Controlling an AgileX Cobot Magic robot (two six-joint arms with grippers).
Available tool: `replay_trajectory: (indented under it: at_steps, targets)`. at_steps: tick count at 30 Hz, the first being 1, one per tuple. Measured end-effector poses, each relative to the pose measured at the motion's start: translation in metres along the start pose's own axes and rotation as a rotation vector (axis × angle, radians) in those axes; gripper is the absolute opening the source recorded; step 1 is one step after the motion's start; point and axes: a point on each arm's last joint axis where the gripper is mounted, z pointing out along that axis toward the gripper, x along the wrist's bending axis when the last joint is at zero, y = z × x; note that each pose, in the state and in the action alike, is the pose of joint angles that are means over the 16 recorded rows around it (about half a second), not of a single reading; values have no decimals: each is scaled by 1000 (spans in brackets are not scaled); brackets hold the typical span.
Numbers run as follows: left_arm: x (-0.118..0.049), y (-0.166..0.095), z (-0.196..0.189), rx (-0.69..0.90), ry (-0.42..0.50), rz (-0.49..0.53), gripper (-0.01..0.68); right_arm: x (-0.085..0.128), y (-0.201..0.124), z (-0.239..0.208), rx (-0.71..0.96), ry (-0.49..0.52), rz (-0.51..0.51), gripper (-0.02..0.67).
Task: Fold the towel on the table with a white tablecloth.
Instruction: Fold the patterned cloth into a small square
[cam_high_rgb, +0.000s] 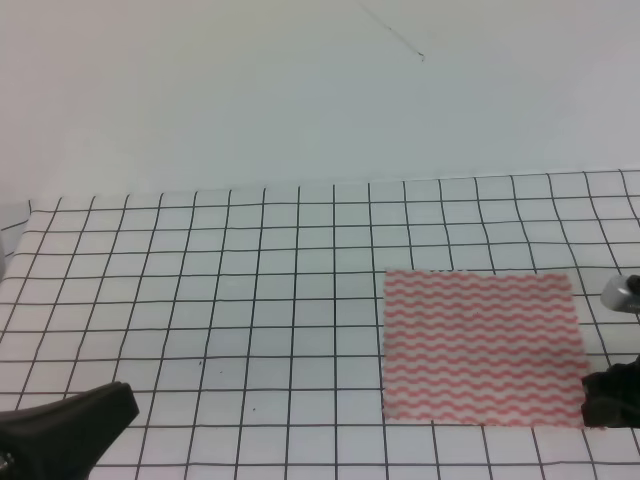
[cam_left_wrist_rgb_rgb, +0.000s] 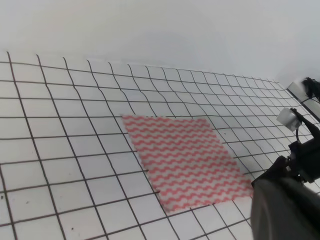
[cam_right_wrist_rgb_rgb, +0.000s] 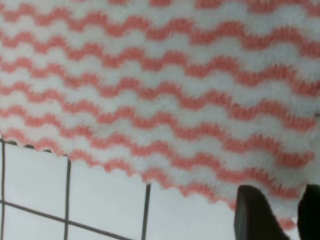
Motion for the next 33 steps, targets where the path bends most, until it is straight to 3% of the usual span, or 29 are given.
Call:
replay_trajectory:
  at_steps: [33]
  targets:
    - [-1, 0, 0, 4, -9, 15, -2, -3, 3, 10, -9, 11, 81, 207]
